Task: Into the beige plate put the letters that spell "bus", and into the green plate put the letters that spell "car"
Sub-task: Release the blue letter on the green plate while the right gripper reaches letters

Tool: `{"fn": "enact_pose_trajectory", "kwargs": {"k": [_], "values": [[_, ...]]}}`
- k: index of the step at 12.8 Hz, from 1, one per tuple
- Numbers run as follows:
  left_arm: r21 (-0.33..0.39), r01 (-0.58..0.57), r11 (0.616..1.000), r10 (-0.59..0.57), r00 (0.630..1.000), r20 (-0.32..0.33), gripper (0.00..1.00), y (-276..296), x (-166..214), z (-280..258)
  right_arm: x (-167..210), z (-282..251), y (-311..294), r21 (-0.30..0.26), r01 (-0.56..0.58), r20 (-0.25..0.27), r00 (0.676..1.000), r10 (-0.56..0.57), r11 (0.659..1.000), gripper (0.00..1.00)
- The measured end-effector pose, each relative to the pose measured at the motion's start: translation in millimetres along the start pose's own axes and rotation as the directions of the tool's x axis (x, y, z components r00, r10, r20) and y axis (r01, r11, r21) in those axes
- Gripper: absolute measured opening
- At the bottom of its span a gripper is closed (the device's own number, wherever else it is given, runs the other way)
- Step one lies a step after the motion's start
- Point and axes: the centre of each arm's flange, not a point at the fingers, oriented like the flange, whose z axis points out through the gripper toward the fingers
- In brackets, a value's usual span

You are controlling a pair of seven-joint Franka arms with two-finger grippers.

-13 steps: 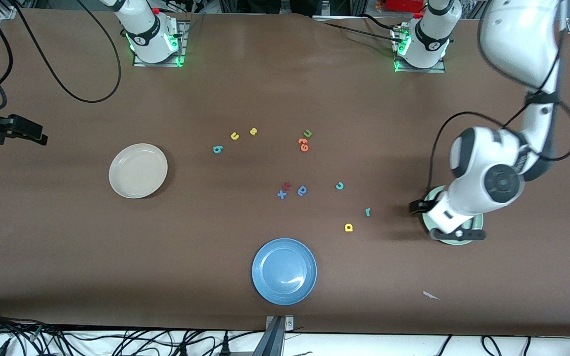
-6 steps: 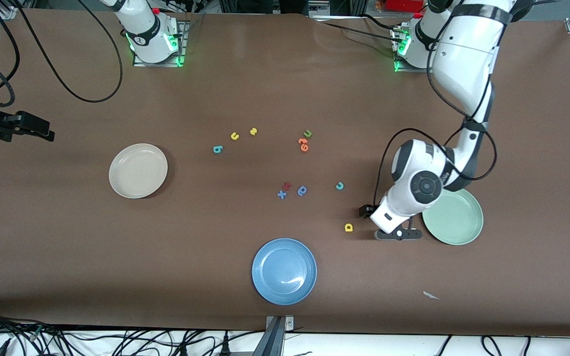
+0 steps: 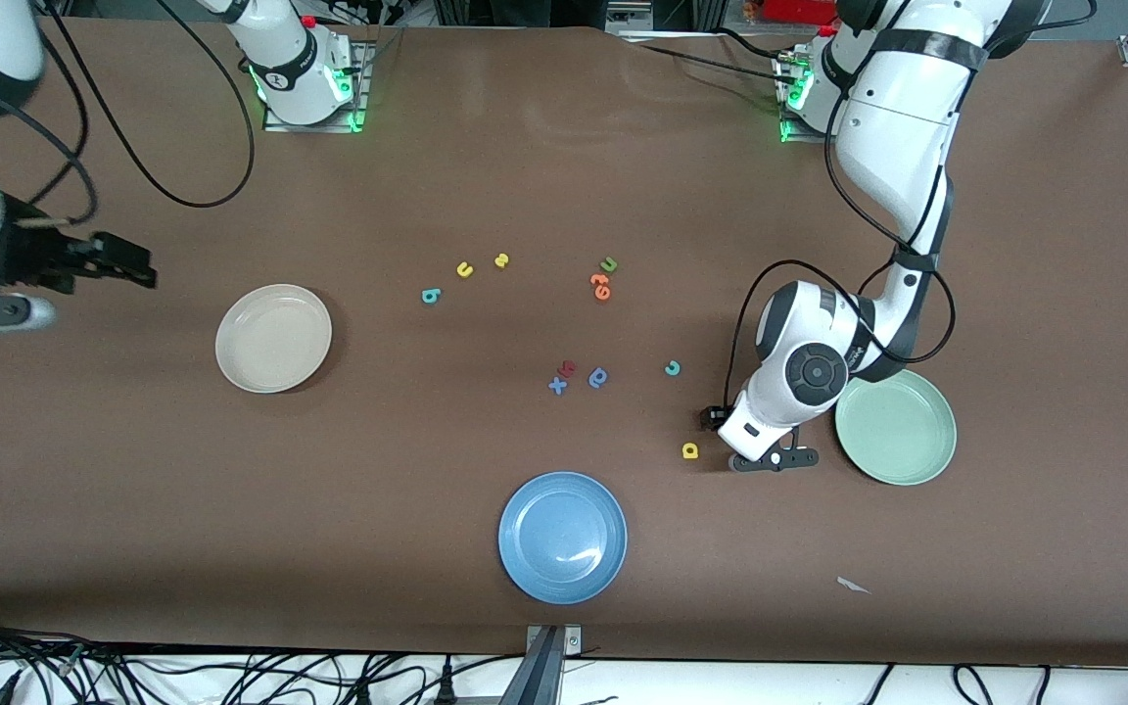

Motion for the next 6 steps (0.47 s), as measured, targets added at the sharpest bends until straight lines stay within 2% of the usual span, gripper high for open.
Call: {"fn": "enact_pose_trajectory", "kwargs": {"k": [2, 3, 5, 6], "values": [[0.0, 0.016, 1.0, -0.016, 1.0, 0.0, 0.58, 3.6, -1.5, 0.2, 17.4, 48.9, -45.1, 0.008, 0.017, -0.011, 1.0, -0.017, 1.0, 1.0], [0.0, 0.028, 1.0, -0.028, 1.0, 0.0, 0.58, 6.4, -2.7, 0.1, 21.4, 73.8, -62.0, 0.01, 0.005, -0.013, 1.0, -0.005, 1.0, 1.0], [-0.001, 0.042, 0.999, -0.042, 0.999, -0.003, 0.42, 12.0, -4.6, -1.5, 19.6, 115.4, -85.3, -0.01, -0.019, -0.002, 1.0, 0.019, 1.0, 1.0], [0.0, 0.052, 0.999, -0.052, 0.999, -0.002, 0.42, 13.1, -5.2, -1.3, 15.3, 130.2, -98.4, -0.034, -0.026, 0.001, 1.0, 0.026, 0.999, 1.0]]}}
